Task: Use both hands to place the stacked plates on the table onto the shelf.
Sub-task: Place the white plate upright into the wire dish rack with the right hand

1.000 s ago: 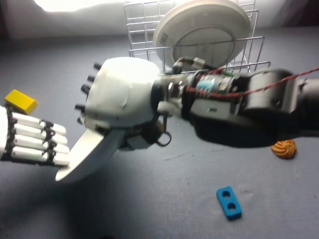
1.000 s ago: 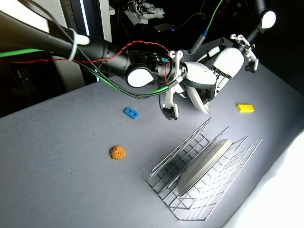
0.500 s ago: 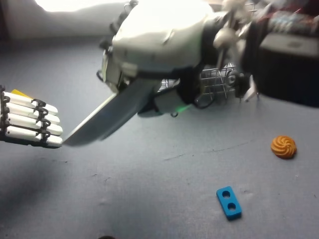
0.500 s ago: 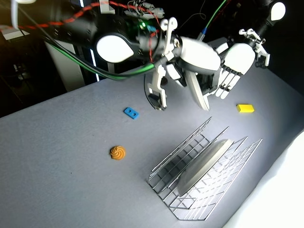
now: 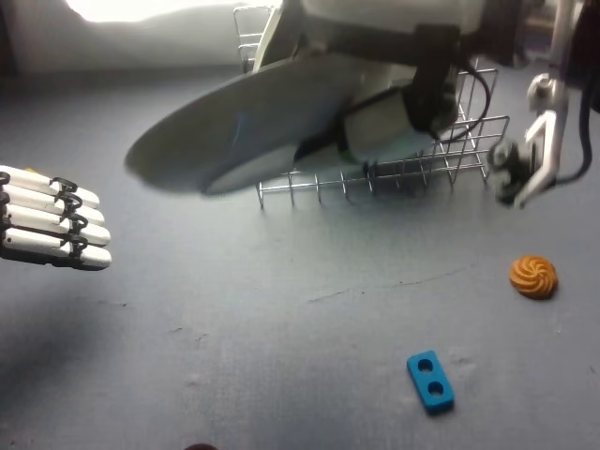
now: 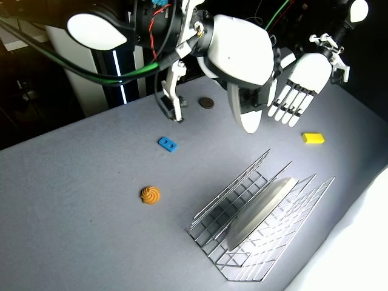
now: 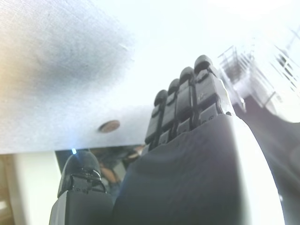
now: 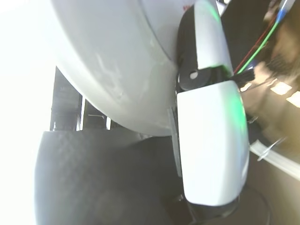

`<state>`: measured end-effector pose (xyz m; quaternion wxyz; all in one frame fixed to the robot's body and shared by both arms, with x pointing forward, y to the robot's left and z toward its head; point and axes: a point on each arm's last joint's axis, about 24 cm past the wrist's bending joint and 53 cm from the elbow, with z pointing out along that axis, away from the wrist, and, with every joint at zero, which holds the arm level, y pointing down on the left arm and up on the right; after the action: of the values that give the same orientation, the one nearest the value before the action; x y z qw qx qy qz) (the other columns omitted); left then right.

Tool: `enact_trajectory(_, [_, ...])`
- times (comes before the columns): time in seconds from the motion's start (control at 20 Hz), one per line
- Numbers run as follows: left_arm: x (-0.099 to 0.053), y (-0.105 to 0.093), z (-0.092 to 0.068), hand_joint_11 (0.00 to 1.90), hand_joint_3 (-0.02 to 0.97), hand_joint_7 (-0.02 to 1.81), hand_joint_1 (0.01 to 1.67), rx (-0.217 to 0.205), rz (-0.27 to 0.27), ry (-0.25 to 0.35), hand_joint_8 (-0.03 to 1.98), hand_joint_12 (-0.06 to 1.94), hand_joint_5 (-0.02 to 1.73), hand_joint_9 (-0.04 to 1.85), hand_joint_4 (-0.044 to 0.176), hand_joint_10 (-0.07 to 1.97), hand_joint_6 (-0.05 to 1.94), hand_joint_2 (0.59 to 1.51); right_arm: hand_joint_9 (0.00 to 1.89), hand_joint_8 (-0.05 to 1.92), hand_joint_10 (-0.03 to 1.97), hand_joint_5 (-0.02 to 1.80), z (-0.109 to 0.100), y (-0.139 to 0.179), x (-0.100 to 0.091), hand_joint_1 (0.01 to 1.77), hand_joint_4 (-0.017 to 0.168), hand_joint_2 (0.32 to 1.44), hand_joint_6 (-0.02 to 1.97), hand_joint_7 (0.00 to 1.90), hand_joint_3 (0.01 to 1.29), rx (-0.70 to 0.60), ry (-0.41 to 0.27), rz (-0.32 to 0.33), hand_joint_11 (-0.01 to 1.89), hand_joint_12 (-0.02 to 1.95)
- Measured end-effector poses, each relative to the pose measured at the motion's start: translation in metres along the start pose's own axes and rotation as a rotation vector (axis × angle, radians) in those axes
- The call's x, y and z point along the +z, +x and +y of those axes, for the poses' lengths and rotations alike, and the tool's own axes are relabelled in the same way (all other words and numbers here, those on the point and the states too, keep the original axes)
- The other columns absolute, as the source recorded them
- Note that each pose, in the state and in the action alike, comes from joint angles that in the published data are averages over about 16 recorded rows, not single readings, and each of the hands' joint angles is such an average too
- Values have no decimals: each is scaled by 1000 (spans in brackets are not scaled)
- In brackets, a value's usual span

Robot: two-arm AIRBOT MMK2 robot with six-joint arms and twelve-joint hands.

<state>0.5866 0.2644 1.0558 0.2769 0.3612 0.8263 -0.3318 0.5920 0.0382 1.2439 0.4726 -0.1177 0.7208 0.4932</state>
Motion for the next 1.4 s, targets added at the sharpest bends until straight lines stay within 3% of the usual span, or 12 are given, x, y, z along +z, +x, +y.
enact_trajectory(0.65, [-3,-3,7,22,13,12,16,-15,-8,-23,-2,12,19,17,4,6,14,1126,1232,884,546,1033,-18,-26,-6,1199,-4,994,780,1124,16,100,56,-12,978,1231])
enact_trajectory(0.95, [-4,-3,10,22,12,13,16,-21,-8,-29,-2,12,21,17,2,6,14,1126,1251,870,516,1031,-34,-40,-5,1208,-6,994,785,1135,15,207,95,2,976,1210])
enact_trajectory(1.4, [-5,-6,13,22,12,13,16,-33,-16,-39,-3,11,21,16,2,5,13,1126,1258,857,462,1022,-69,-43,1,1231,-7,994,811,1141,16,265,161,19,964,1198])
